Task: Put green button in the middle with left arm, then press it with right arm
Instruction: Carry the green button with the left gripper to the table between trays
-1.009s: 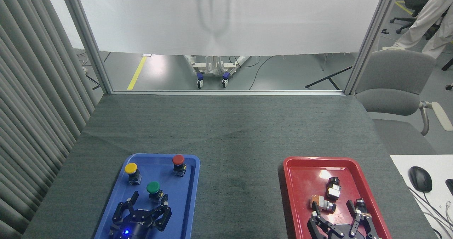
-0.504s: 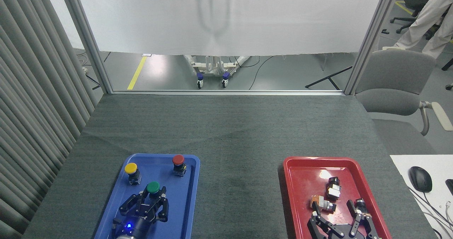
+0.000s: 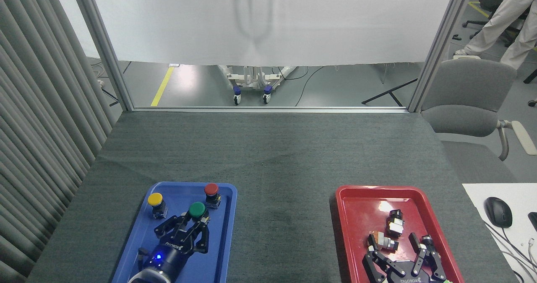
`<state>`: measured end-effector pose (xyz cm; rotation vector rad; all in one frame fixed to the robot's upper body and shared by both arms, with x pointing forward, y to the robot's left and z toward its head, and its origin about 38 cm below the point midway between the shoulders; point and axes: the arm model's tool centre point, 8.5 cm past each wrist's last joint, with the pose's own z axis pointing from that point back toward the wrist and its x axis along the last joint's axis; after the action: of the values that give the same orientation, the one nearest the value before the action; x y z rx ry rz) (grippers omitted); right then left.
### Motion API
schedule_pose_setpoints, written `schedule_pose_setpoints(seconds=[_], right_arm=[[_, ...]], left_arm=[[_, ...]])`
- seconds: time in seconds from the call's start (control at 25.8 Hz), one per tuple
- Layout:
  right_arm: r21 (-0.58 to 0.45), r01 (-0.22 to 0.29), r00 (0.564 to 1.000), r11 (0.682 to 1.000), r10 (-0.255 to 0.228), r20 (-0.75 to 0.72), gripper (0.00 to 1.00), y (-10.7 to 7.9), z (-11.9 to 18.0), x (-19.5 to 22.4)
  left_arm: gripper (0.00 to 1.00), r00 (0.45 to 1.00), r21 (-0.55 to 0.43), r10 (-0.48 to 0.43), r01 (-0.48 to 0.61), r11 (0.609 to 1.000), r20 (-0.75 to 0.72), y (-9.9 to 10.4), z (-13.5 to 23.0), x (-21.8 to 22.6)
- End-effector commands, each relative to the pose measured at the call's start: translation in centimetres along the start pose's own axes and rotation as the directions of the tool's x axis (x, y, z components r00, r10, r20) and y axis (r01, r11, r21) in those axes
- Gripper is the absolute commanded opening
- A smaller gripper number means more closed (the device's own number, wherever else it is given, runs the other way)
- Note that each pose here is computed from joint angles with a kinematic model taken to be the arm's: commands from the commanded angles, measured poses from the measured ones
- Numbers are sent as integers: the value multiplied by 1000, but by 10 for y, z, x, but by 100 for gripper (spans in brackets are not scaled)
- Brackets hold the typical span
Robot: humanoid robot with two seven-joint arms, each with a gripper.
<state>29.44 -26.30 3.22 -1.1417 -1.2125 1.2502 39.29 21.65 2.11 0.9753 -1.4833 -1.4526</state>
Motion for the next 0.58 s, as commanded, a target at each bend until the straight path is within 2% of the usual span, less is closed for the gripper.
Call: schedule_pose_setpoints(seconds=[0.0,0.23,0.47,0.54], right_arm=[[0,-1,1000,1000,1,1,100,0,0,0],[0,-1,1000,1000,1,1,100,0,0,0],[0,3,1000,1000,-3,5,100,0,-1,2],[0,3,1000,1000,-3,6,100,0,-1,3]], left_arm=[[0,990,72,-5,-6,997,143,27,-41,55],[0,954,-3,-9,11,1000,301,14,-100,150],[0,941,-46,-53,73,996,333,-2,-101,174],[0,940,-76,-53,84,994,336,-14,-96,176]])
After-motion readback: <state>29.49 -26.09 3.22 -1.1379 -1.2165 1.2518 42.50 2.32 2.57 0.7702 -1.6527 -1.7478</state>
